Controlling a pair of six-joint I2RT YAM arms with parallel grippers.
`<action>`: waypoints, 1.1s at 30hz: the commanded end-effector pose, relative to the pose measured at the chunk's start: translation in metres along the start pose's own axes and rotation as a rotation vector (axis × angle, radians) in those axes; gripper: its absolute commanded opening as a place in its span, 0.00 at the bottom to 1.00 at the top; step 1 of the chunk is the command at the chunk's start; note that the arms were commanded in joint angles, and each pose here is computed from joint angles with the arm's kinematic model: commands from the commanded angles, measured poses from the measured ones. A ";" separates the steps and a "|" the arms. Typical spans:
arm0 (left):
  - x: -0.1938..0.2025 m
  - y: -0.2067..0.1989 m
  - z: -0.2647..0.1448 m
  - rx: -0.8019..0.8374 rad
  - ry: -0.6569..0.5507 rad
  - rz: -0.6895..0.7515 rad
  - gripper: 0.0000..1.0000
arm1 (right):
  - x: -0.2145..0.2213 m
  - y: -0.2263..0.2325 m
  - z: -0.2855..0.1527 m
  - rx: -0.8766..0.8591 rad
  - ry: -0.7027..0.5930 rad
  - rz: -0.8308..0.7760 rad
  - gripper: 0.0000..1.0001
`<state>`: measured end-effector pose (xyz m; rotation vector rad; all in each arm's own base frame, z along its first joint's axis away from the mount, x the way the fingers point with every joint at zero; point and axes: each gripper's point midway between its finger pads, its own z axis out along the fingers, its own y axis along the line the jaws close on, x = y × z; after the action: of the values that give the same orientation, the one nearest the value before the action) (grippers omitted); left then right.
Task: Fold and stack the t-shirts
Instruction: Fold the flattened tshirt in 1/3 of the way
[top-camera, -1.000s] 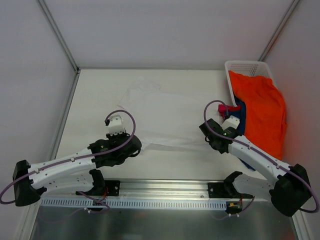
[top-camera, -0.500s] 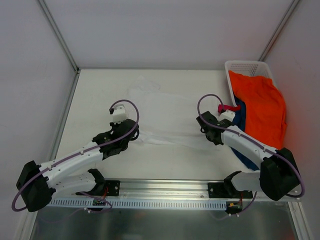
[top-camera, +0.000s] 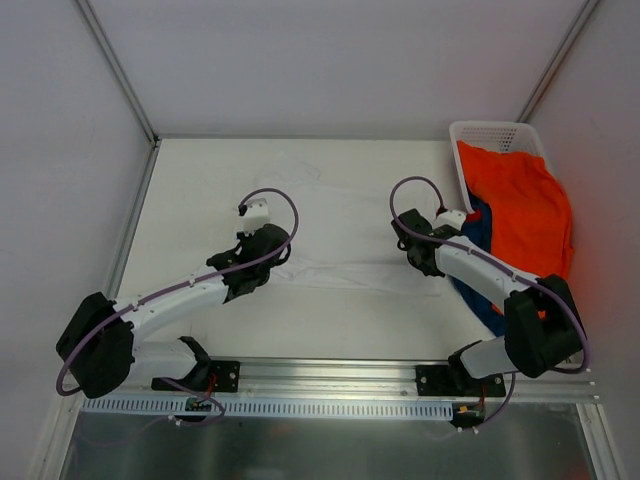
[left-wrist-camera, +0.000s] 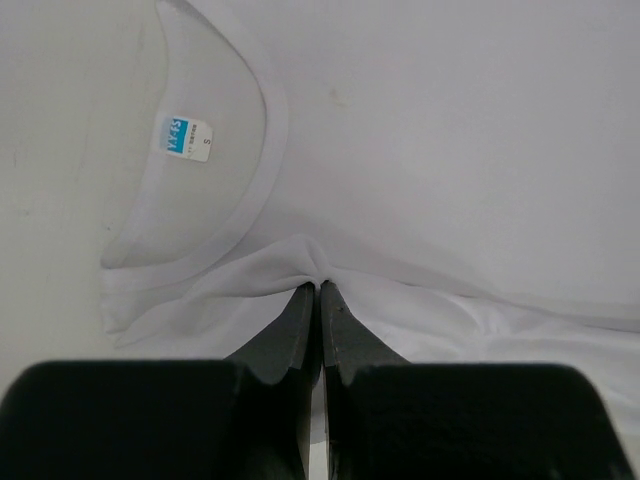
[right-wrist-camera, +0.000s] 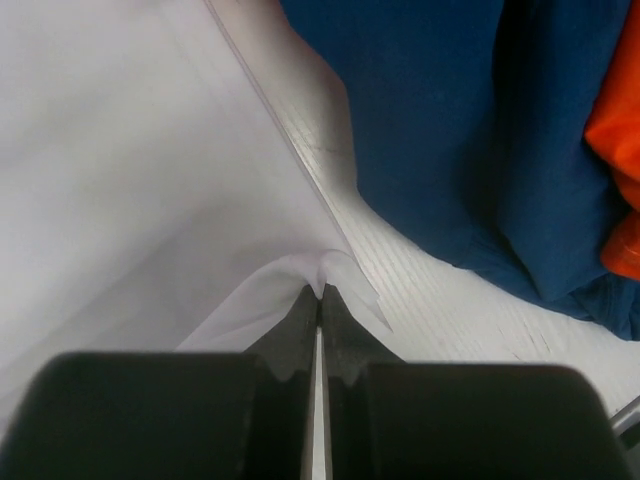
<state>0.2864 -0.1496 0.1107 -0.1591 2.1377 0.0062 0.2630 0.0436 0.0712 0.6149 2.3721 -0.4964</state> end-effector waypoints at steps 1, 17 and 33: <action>-0.033 -0.014 0.001 0.036 -0.069 -0.027 0.00 | -0.026 0.007 -0.003 0.000 -0.058 0.018 0.00; -0.030 -0.013 0.028 0.006 -0.044 -0.017 0.00 | -0.023 0.019 0.023 0.070 -0.018 0.002 0.01; -0.032 -0.018 0.042 -0.003 -0.056 -0.011 0.00 | -0.039 0.020 0.037 0.123 -0.029 0.036 0.00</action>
<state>0.3243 -0.1561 0.0904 -0.1545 2.1529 0.0368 0.3050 0.0352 0.0525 0.6578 2.3795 -0.6267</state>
